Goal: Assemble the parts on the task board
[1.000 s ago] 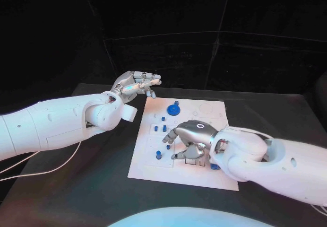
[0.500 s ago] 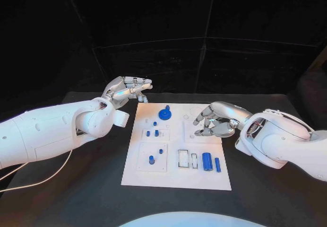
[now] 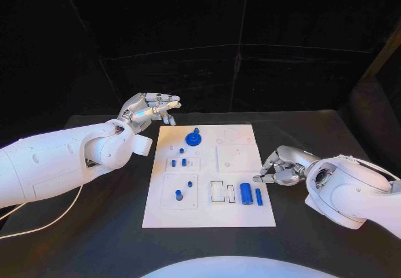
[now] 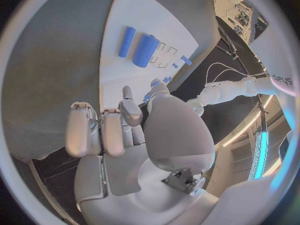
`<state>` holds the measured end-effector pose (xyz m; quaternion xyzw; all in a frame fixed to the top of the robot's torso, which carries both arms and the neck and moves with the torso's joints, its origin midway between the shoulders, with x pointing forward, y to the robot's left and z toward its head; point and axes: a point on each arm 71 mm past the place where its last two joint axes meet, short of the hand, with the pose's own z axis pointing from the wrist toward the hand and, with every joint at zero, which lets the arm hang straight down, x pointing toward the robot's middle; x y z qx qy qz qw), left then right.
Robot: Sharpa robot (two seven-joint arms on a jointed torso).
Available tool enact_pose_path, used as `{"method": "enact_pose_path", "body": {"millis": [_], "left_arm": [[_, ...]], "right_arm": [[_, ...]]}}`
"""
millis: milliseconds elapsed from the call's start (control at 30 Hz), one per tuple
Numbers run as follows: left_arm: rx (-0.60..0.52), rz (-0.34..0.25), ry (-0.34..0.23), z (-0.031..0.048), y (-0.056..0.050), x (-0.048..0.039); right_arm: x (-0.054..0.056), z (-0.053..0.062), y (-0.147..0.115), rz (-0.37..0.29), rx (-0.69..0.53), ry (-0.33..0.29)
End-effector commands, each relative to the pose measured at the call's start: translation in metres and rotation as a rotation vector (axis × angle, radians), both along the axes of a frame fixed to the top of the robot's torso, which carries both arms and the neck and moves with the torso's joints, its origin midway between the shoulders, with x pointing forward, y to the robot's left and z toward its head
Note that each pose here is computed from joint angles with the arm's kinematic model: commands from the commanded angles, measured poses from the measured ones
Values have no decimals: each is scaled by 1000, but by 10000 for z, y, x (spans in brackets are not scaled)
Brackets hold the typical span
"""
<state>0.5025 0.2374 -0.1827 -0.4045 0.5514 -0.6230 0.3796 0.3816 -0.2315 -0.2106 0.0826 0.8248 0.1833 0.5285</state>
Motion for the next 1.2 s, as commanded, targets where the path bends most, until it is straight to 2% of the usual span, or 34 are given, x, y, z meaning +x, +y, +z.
{"method": "enact_pose_path", "body": {"millis": [33,200,767,1200], "left_arm": [[-12,-14,-6,14,-7,-5],[-9,-11,-2,8,2,-5],[-5,-10,5,-12,5,-2],[-6,-13,6,-11,-2,-10]], "right_arm": [[-36,-52,-25,-36,-56,23],[-90,-144,25,-17,-66,32],[-145,-255,234,50,-51,51],[-94,-342,321,50,-101,80]]}}
